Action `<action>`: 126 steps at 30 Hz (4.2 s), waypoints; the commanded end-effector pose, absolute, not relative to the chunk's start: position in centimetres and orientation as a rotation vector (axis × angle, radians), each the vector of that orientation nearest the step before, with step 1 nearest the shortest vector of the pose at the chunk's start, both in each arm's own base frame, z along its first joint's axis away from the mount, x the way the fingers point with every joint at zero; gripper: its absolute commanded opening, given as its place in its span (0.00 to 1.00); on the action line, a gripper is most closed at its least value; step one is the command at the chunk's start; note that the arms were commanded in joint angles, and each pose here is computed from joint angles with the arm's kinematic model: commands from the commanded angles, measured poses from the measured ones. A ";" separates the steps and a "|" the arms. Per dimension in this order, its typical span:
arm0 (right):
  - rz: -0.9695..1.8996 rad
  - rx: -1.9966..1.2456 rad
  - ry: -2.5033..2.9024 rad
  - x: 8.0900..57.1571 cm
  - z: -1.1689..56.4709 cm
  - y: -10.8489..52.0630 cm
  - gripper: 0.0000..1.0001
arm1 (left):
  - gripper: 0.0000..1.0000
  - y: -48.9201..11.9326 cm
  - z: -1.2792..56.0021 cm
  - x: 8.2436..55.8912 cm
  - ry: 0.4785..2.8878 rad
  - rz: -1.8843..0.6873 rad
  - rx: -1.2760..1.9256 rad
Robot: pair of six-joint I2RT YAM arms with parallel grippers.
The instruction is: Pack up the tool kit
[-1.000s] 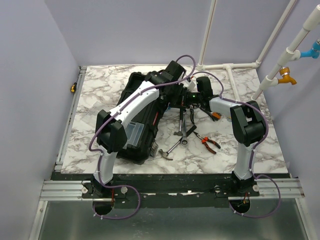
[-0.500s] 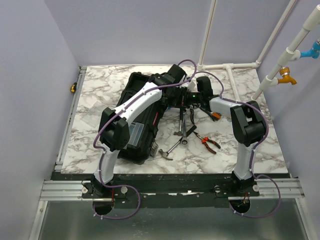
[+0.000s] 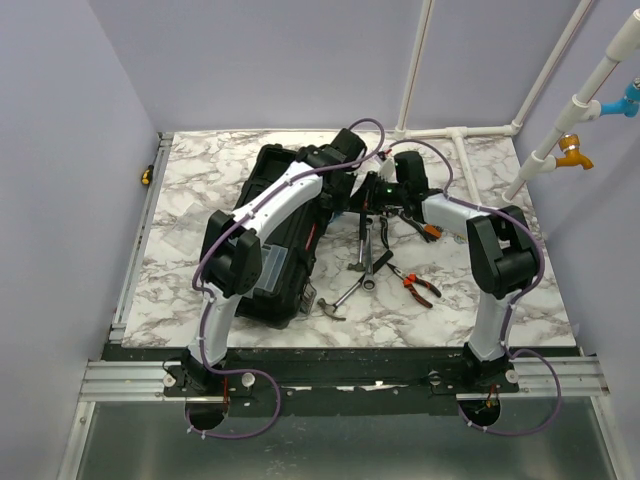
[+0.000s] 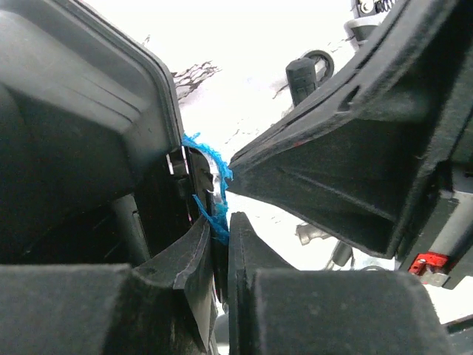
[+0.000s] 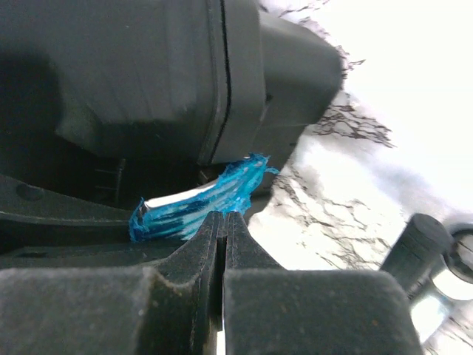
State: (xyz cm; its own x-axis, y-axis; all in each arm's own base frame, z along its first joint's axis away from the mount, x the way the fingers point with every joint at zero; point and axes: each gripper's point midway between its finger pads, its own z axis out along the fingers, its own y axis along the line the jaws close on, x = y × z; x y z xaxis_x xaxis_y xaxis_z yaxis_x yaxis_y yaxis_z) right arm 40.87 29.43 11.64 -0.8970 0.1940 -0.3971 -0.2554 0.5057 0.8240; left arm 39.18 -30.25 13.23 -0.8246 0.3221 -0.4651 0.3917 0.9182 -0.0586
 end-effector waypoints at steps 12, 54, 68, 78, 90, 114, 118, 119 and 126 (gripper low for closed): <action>1.074 0.114 2.337 42.2 9.9 25.9 0.03 | 0.00 -29.8 16.7 39.0 2.612 -0.730 0.427; 1.713 0.058 1.882 40.3 15.3 33.5 0.79 | 0.63 -24.8 29.1 37.7 2.340 -0.524 0.379; 1.532 0.130 2.036 41.2 12.9 33.8 0.51 | 0.70 -12.2 29.0 35.5 2.216 -0.244 -0.027; 1.449 0.191 2.159 41.5 9.8 33.5 0.32 | 0.87 -6.8 24.7 36.6 2.252 -0.266 -0.243; 1.344 0.186 2.188 42.0 9.3 32.8 0.25 | 0.82 -10.3 18.8 37.6 2.402 -0.504 -0.145; 1.375 0.070 2.221 42.3 8.9 38.8 0.05 | 0.70 -13.8 10.9 32.6 2.443 -0.745 -0.143; 1.384 0.039 2.225 42.1 8.8 40.2 0.04 | 0.69 -14.5 9.8 32.3 2.465 -0.764 -0.105; 1.382 0.032 2.226 42.0 8.8 40.4 0.04 | 0.69 -14.7 9.7 32.3 2.466 -0.767 -0.093; 1.397 0.005 2.230 41.8 8.6 42.0 0.04 | 0.68 -15.9 9.0 32.1 2.486 -0.783 -0.037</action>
